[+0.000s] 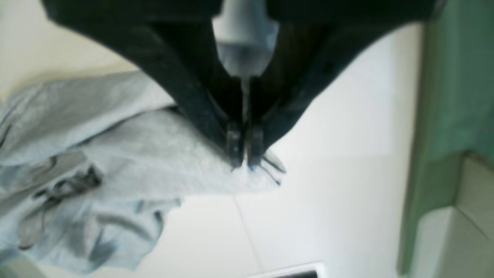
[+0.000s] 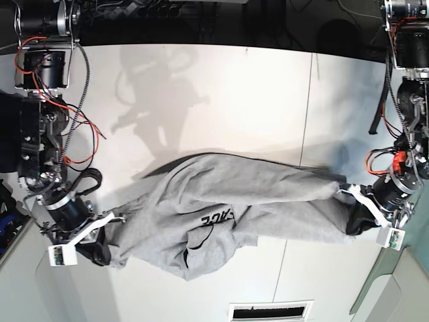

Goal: Layout the t-shirt on the table in an organized manner, then fold the t-shirt properly
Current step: 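Lift the t-shirt with both grippers and stretch it apart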

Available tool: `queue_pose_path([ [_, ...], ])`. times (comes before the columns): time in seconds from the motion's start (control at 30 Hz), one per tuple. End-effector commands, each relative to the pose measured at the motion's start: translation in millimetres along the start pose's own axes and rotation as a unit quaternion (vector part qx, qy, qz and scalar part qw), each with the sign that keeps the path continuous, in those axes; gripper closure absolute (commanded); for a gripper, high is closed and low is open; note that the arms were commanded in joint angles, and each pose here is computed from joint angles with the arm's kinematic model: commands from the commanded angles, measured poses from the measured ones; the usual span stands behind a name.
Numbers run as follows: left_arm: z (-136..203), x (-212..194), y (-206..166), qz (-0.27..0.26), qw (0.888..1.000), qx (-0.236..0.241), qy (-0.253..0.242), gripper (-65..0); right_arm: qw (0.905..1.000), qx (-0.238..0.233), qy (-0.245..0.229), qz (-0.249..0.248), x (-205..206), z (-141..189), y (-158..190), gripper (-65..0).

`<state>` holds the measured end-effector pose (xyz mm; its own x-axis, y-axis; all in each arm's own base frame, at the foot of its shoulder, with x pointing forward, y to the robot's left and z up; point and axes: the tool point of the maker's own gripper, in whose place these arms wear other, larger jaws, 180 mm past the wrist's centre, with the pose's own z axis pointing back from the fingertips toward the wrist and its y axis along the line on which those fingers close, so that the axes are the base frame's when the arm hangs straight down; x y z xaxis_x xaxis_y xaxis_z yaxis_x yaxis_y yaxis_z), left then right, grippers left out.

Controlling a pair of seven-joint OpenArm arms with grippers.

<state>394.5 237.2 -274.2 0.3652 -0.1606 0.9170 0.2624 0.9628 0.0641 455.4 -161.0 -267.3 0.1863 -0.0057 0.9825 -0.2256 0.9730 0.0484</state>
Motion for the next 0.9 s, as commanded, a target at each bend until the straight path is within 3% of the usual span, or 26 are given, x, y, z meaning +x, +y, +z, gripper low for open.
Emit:
queue_pose_path([
  [0.0, 8.4, 29.2, 9.7, -0.019, 0.999, 0.006, -0.033, 0.0, 0.9991, -0.016, -0.040, 0.000, 26.2, 8.8, -17.0, 0.0],
  [0.1, 25.6, 48.8, 26.5, -0.034, 0.998, 0.019, -0.041, 0.0, 0.9972, -0.054, -0.050, -0.013, 27.4, 37.2, -54.1, 0.0],
  [0.27, 48.3, 53.9, 43.7, -0.027, 0.998, 0.026, -0.049, 0.0, 0.9932, -0.103, -0.023, -0.050, -3.8, 78.5, -99.5, 0.0],
  [0.57, 49.5, -30.3, 17.9, 0.026, 0.999, -0.004, 0.038, 0.0, 0.9851, -0.121, 0.058, -0.108, -83.4, 114.2, -93.0, 0.0],
  [0.6, 48.9, -40.4, 16.7, 0.035, 0.998, -0.004, 0.048, 0.0, 0.9834, -0.126, 0.064, -0.114, -90.4, 116.7, -91.4, -7.2],
  [0.63, 48.8, -51.1, 16.0, 0.043, 0.997, -0.003, 0.059, -4.8, 0.9815, -0.130, 0.070, -0.122, -96.9, 118.8, -89.2, -16.3],
  [0.7, 48.4, -67.3, 16.6, 0.056, 0.995, 0.000, 0.077, -18.8, 0.9779, -0.138, 0.078, -0.137, -107.5, 122.1, -84.4, -31.8],
  [0.73, 47.9, -73.1, 17.4, 0.062, 0.995, 0.001, 0.083, -24.4, 0.9772, -0.137, 0.079, -0.141, -110.1, 122.1, -81.6, -36.4],
  [0.77, 48.0, -78.2, 18.5, 0.066, 0.994, 0.002, 0.093, -28.1, 0.9760, -0.141, 0.080, -0.145, -111.6, 122.0, -80.8, -38.4],
  [0.87, 50.3, -79.2, 20.3, 0.080, 0.992, 0.002, 0.100, -29.2, 0.9748, -0.143, 0.075, -0.153, -110.5, 120.8, -80.5, -38.4],
])
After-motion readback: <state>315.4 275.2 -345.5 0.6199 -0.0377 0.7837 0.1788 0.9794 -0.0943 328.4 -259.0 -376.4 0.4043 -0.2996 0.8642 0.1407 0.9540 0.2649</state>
